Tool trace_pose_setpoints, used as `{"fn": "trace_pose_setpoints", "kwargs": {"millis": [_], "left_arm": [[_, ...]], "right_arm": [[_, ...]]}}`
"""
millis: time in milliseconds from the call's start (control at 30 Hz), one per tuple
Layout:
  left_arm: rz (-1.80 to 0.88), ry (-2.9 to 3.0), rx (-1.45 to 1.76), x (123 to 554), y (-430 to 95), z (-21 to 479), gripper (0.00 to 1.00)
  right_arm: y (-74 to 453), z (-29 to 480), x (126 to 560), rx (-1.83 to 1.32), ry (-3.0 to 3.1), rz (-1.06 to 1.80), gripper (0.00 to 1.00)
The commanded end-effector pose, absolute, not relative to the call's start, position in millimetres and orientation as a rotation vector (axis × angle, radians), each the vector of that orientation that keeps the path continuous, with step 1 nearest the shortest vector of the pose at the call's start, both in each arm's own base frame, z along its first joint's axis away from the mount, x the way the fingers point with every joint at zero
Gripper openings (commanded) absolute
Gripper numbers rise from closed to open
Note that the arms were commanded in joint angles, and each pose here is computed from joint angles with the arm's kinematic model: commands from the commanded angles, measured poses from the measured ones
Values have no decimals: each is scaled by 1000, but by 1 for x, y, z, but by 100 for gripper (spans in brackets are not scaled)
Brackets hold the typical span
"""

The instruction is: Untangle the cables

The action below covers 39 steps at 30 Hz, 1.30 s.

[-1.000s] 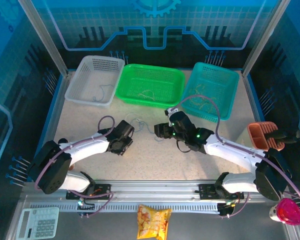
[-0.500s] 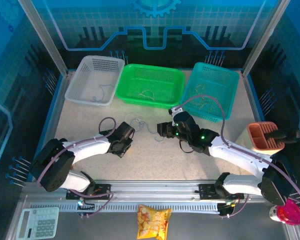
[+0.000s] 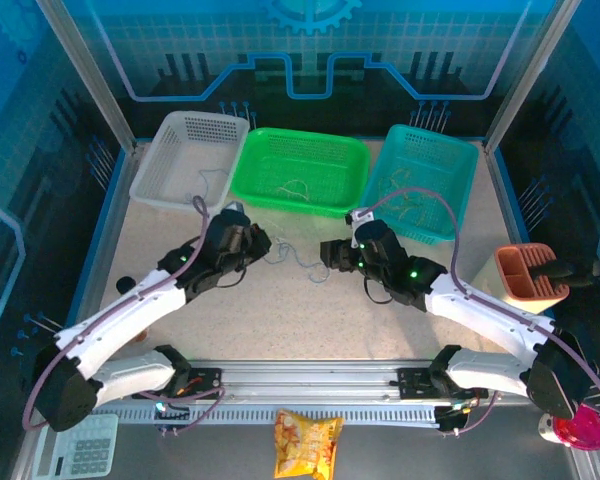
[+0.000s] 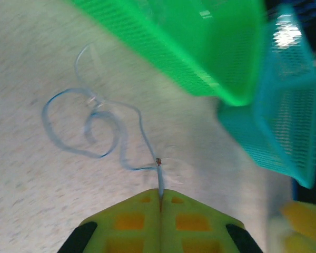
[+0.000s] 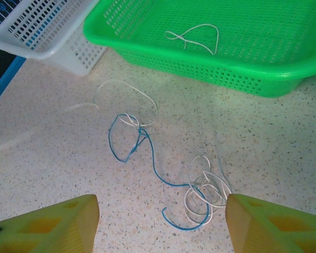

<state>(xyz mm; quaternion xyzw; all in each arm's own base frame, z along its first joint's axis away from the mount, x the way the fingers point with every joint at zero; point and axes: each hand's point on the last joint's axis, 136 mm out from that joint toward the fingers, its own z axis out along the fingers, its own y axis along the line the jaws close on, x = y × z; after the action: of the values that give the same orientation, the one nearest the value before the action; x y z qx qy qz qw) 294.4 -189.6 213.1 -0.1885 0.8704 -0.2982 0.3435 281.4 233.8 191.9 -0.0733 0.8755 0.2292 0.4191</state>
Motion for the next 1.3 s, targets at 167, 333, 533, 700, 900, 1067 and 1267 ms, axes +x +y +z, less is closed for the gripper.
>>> {"fn": "trace_pose_setpoints", "kwargs": {"millis": [167, 333, 533, 700, 900, 1067, 1267], "left_arm": [[-992, 2026, 39, 284, -234, 339, 0], [-1104, 1923, 159, 275, -249, 388, 0], [-1187, 1820, 224, 267, -257, 427, 0], [-1245, 1745, 232, 262, -258, 454, 0], [-1318, 1656, 223, 259, -259, 485, 0], [-1367, 1625, 226, 257, -263, 500, 0], [-1422, 1604, 213, 257, -267, 509, 0]], "right_arm": [[237, 240, 290, -199, 2091, 650, 65], [236, 278, 291, -227, 2000, 700, 66], [243, 316, 281, -359, 1858, 813, 74], [257, 342, 273, -459, 1771, 892, 78], [270, 349, 289, -457, 1749, 896, 79], [288, 348, 299, -474, 1727, 939, 79], [301, 328, 323, -427, 1733, 923, 77]]}}
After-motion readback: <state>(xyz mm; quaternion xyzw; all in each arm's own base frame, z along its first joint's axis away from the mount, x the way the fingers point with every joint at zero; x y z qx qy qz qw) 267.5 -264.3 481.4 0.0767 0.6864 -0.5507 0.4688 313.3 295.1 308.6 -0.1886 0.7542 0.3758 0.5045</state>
